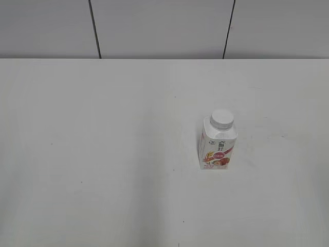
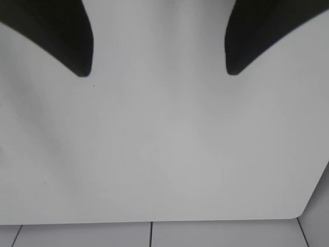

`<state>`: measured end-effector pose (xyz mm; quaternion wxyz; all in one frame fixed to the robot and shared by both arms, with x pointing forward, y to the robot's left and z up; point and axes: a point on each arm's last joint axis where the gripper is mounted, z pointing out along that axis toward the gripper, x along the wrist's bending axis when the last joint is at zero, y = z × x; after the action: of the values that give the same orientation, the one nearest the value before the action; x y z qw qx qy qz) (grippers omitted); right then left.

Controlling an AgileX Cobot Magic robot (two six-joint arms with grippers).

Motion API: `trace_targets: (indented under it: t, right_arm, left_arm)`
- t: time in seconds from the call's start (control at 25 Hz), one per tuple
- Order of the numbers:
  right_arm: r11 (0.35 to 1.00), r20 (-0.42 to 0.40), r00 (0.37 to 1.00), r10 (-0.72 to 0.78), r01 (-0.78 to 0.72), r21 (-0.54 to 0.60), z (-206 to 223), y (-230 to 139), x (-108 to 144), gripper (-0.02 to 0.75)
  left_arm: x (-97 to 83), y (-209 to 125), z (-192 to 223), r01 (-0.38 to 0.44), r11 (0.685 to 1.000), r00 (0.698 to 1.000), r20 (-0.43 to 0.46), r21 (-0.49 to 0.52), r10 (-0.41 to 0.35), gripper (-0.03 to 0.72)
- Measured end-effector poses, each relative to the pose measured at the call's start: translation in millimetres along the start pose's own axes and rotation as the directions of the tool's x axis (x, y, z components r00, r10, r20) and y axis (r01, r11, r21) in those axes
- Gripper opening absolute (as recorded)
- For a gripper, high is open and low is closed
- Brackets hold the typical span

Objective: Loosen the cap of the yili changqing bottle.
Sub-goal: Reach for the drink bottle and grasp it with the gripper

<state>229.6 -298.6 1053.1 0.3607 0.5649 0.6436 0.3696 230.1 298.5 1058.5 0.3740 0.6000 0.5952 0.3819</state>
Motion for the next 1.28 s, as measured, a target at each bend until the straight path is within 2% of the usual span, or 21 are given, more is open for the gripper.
trace_targets:
  t: [1.08,1.2,1.28]
  right_arm:
    - [1.000,0.000,1.000,0.000,0.000,0.000,0,0,0,0.378]
    - [1.000,0.000,1.000,0.000,0.000,0.000,0,0,0,0.378]
    - [1.000,0.000,1.000,0.000,0.000,0.000,0,0,0,0.378]
  left_arm:
    - [0.0,0,0,0.000,1.000,1.000,0.000,-0.003,0.000,0.491]
    - [-0.9,8,-4,0.007,0.998,1.000,0.010,-0.069,-0.006,0.491]
    - [-1.2,21,-7,0.016,0.979,1.000,0.015,-0.202,-0.013,0.491]
